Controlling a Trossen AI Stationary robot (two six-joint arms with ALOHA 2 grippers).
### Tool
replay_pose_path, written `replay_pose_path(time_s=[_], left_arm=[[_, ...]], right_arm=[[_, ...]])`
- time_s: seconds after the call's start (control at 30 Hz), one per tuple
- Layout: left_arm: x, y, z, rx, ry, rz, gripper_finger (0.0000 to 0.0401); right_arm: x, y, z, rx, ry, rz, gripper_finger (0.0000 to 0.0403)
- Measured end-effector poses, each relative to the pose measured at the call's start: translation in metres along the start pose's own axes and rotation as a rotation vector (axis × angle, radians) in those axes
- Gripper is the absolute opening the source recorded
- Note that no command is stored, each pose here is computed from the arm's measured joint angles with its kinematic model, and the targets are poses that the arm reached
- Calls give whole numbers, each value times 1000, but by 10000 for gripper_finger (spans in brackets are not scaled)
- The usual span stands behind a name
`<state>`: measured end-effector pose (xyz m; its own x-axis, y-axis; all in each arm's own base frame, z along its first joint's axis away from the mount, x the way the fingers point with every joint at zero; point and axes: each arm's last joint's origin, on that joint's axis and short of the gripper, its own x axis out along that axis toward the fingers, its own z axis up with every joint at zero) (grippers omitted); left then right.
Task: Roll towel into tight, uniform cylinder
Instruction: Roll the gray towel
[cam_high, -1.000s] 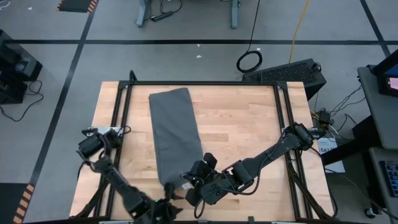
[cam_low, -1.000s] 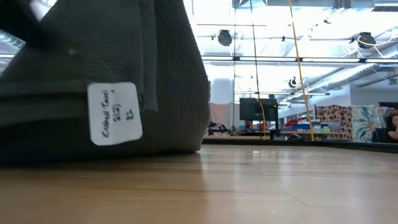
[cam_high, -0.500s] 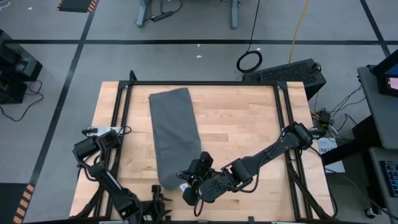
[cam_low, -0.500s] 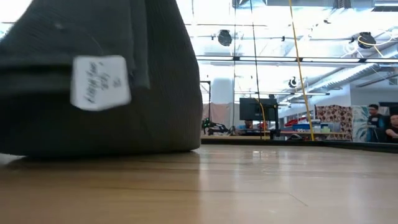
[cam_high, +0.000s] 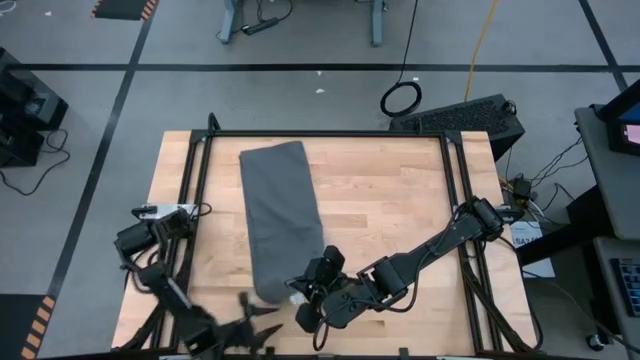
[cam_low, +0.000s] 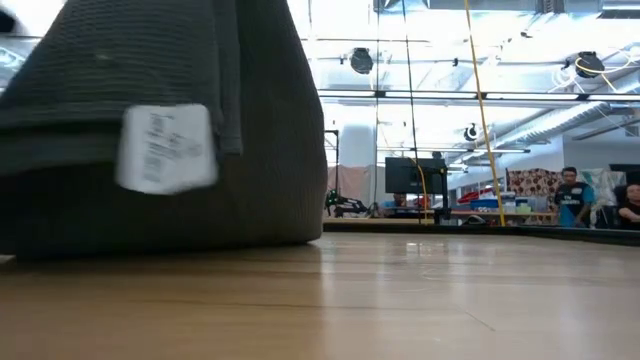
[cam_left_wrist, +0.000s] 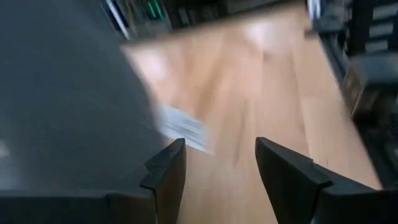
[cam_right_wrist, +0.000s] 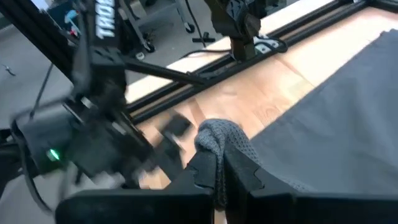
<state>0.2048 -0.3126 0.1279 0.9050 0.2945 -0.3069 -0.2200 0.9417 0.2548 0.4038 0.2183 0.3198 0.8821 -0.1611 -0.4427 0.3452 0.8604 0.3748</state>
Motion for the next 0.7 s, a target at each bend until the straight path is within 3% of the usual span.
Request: replay_pose_path(time_s=[0.1, 0.17, 0.3, 0.4, 0.47, 0.6, 0.7], left_arm=[[-25, -4, 1, 59, -142, 78, 199], [-36, -4, 4, 56, -168, 66, 199], [-44, -6, 7, -98, -118, -32, 199], [-37, -11, -1, -171, 53, -172, 199], [-30, -15, -11, -167, 117, -194, 199], [-10, -12, -26, -155, 115, -108, 199], [13, -3, -31, -227, 119, -23, 199]], right_arm=[[-2, 0, -5, 2, 26, -14, 0], [-3, 0, -7, -1, 36, -23, 0], [-4, 0, -5, 18, -1, -38, 0], [-3, 2, -1, 24, -60, -43, 0], [-3, 5, 2, 33, -99, -32, 0], [-4, 10, 8, 43, -148, 10, 0], [-6, 13, 8, 50, -163, 27, 0]])
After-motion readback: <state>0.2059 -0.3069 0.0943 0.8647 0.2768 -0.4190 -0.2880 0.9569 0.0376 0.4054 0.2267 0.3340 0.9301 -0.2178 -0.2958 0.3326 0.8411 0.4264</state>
